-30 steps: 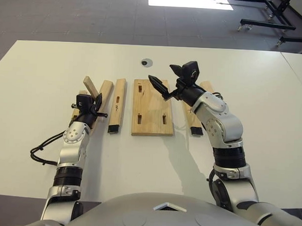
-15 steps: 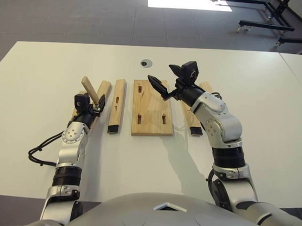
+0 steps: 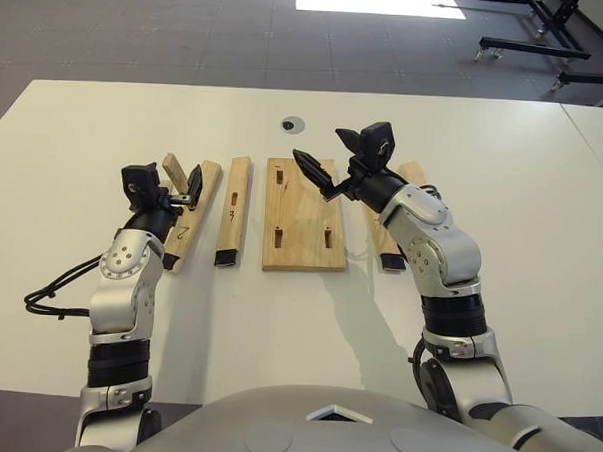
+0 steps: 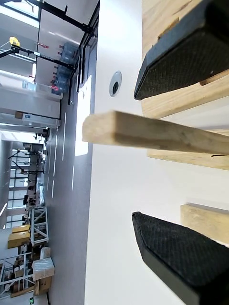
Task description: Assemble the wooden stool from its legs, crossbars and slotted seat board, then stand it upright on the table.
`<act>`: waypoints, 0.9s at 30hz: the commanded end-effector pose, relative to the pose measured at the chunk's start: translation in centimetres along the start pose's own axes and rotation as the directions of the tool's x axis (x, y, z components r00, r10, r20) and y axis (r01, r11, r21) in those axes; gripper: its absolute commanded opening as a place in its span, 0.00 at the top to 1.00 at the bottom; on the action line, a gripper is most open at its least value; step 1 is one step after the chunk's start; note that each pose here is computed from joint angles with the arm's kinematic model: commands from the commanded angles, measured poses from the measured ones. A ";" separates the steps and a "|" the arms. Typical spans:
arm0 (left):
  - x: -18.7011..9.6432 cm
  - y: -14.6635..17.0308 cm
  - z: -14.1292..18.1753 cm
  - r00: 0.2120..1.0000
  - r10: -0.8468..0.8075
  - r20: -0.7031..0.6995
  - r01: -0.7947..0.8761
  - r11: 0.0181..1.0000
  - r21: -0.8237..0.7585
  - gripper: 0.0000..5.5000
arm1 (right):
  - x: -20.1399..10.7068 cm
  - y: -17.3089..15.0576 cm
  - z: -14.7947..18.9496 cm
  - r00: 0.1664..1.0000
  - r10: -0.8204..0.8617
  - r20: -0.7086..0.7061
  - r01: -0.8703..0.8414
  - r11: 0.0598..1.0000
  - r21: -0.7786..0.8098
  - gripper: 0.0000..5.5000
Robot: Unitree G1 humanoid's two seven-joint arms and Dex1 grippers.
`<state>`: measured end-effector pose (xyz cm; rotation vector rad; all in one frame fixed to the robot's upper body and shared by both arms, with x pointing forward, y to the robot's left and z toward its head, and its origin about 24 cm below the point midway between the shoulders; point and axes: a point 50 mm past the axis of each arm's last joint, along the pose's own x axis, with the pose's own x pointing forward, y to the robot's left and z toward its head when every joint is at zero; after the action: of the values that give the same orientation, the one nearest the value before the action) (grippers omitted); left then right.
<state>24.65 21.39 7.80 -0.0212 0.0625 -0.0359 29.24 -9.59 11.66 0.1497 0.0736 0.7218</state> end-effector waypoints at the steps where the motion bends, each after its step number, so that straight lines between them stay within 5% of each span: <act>1: -0.9 0.0 4.7 0.996 -0.023 0.087 0.020 0.999 0.031 0.22 | -0.1 0.1 0.3 1.000 -0.004 0.009 0.004 1.000 -0.014 0.02; 10: 0.9 -0.3 17.7 0.950 -0.057 0.307 0.051 0.998 0.030 0.22 | 0.1 0.0 0.7 0.999 -0.015 0.028 0.016 1.000 -0.018 0.02; 18: 4.5 0.4 13.6 0.989 -0.034 0.143 0.031 0.999 0.019 0.22 | 0.3 0.0 0.8 0.999 -0.019 0.034 0.019 1.000 -0.013 0.02; 27: 5.8 -0.6 12.3 0.988 -0.063 0.142 0.059 0.998 0.031 0.22 | 0.2 0.2 0.7 0.999 -0.014 0.029 0.014 1.000 -0.012 0.02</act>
<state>30.92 21.33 20.04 -0.0019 -0.0893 -0.0822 29.32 -9.63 11.83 0.1555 0.0581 0.6995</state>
